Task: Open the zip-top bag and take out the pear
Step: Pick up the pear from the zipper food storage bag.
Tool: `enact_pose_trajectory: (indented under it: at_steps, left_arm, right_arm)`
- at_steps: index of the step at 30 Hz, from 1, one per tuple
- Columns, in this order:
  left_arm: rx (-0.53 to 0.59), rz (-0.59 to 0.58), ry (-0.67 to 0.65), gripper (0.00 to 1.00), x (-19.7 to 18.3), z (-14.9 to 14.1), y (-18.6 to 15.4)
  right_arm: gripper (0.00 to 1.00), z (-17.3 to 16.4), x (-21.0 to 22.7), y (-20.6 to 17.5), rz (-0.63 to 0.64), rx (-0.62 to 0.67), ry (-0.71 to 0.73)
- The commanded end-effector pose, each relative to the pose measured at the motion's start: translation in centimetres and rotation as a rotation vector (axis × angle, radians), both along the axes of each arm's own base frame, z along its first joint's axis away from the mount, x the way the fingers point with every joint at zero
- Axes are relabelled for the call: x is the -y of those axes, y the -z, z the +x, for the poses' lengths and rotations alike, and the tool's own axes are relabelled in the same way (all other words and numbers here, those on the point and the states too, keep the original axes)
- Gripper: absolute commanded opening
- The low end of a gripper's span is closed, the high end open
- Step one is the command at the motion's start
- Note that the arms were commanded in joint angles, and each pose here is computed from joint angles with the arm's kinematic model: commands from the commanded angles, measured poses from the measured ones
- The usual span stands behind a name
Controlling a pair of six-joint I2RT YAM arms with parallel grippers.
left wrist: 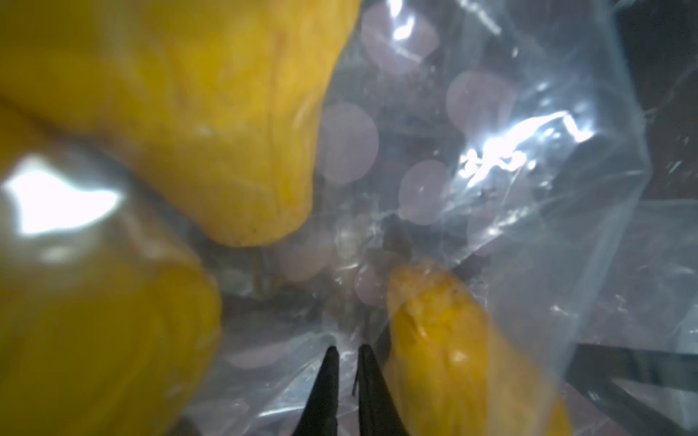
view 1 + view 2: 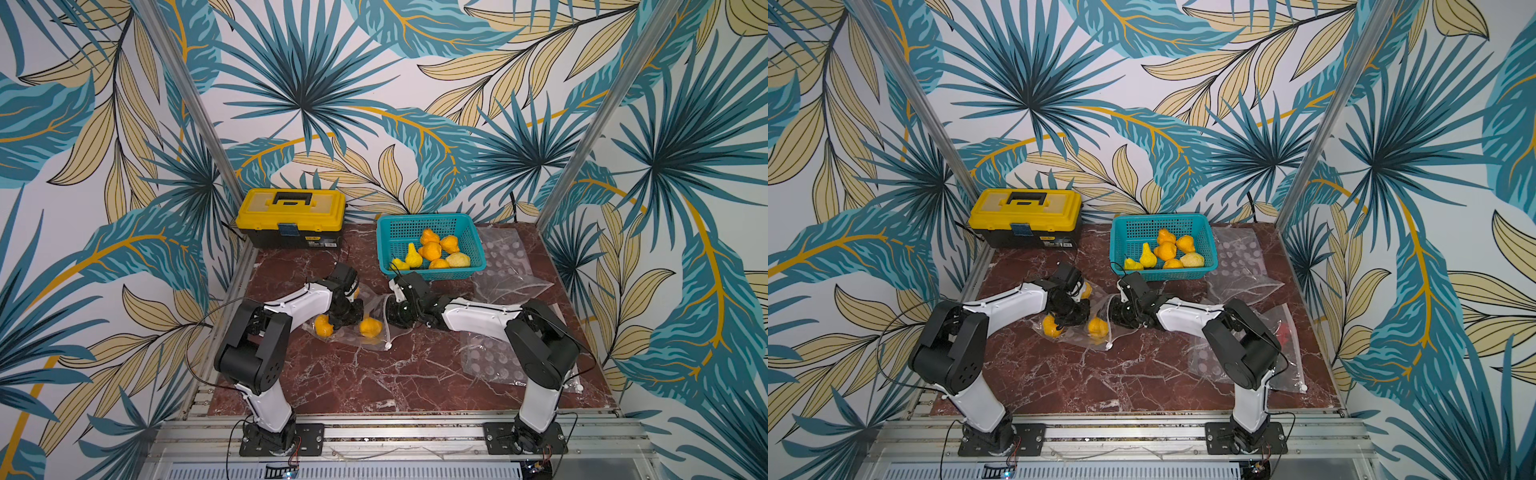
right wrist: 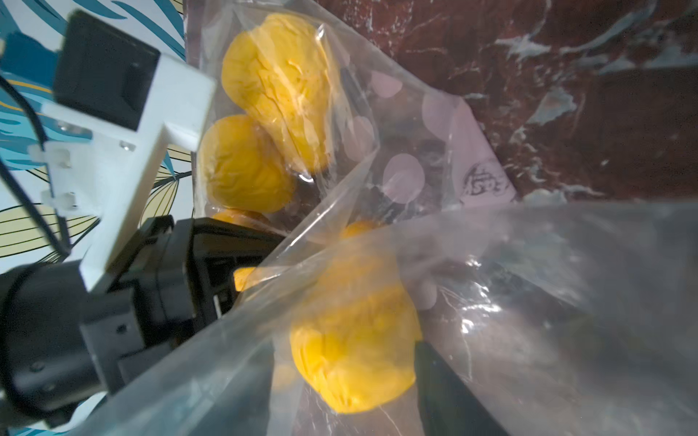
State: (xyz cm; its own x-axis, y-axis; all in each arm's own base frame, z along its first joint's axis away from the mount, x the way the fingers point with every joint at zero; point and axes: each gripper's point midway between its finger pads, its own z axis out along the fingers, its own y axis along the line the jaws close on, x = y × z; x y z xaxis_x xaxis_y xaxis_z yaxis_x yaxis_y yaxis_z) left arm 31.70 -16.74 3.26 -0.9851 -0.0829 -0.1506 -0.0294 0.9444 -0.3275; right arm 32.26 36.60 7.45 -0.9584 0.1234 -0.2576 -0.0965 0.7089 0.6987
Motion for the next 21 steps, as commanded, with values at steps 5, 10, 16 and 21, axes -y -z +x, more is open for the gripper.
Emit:
enact_pose_trajectory:
  at_steps: [5, 10, 16, 21]
  left_arm:
    - [-0.006, -0.041, -0.022, 0.1, 1.0, -0.4, 0.8]
    - [-0.005, -0.039, -0.025, 0.09, 0.9, -0.6, 0.9]
    - [0.001, -0.048, -0.028, 0.09, 1.1, -0.5, 0.7]
    - [-0.003, -0.038, -0.026, 0.09, 0.9, -0.6, 1.0]
  right_arm:
    - [0.7, -2.5, -0.6, 2.3, -0.12, -0.04, -0.128]
    - [0.7, -3.1, 0.2, 3.4, -0.222, -0.051, -0.157]
    - [0.78, -4.0, -1.5, 4.3, -0.211, -0.089, -0.245]
    - [0.7, -3.9, -0.1, 4.5, -0.274, -0.092, -0.201]
